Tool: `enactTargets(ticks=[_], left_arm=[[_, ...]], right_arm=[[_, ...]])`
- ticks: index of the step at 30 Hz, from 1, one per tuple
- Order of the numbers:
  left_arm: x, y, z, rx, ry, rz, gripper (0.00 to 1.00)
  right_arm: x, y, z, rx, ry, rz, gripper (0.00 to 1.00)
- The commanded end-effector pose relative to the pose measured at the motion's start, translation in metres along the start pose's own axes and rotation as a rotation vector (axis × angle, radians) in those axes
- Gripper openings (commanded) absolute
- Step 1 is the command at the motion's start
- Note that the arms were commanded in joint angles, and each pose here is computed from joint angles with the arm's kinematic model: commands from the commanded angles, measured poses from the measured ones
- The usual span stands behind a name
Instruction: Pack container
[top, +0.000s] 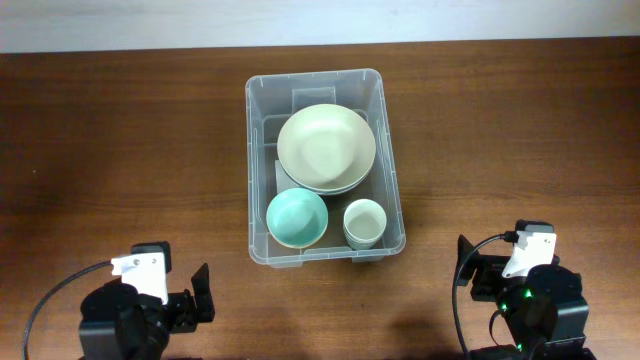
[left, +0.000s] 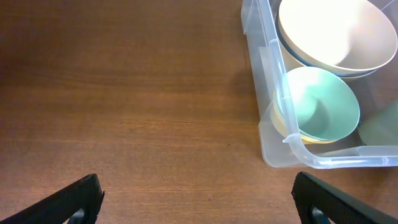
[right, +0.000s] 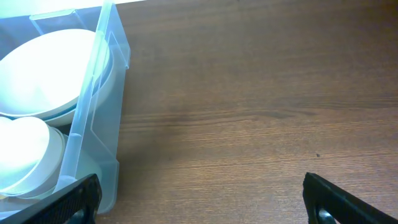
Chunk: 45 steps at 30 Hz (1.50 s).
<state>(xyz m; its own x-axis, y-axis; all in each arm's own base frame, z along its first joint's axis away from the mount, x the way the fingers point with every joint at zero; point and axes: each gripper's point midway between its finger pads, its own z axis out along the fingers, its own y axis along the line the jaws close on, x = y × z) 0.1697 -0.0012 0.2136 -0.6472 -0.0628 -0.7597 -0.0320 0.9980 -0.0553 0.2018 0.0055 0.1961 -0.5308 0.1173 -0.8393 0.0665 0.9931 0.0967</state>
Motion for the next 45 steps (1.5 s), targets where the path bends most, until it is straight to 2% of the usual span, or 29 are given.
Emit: enactTargets(ticks=[1, 10, 19, 29, 35, 39, 45], left_arm=[[0.002, -0.001, 0.000, 0.009, -0.002, -0.012, 0.99], [0.002, -0.001, 0.000, 0.009, -0.001, -0.012, 0.99], [0.004, -0.001, 0.000, 0.008, 0.005, -0.013, 0.99], [0.007, -0.001, 0.000, 0.008, 0.016, -0.013, 0.99], [0.007, -0.001, 0.000, 0.008, 0.016, -0.013, 0.99], [0.007, -0.001, 0.000, 0.008, 0.016, -0.013, 0.99], [0.007, -0.001, 0.000, 0.008, 0.017, -0.013, 0.99]], right_arm=[[0.002, 0.001, 0.000, -0.003, -0.001, -0.004, 0.99], [0.007, -0.002, -0.011, -0.005, -0.018, -0.013, 0.99], [0.023, 0.001, 0.002, -0.061, -0.203, -0.038, 0.99], [-0.019, 0.002, 0.024, -0.064, -0.493, -0.022, 0.99], [-0.030, 0.001, 0.028, -0.052, -0.622, -0.059, 0.99], [-0.021, 0.000, 0.039, -0.039, -0.638, -0.096, 0.99], [0.003, -0.004, 0.055, -0.025, -0.521, -0.106, 0.99]])
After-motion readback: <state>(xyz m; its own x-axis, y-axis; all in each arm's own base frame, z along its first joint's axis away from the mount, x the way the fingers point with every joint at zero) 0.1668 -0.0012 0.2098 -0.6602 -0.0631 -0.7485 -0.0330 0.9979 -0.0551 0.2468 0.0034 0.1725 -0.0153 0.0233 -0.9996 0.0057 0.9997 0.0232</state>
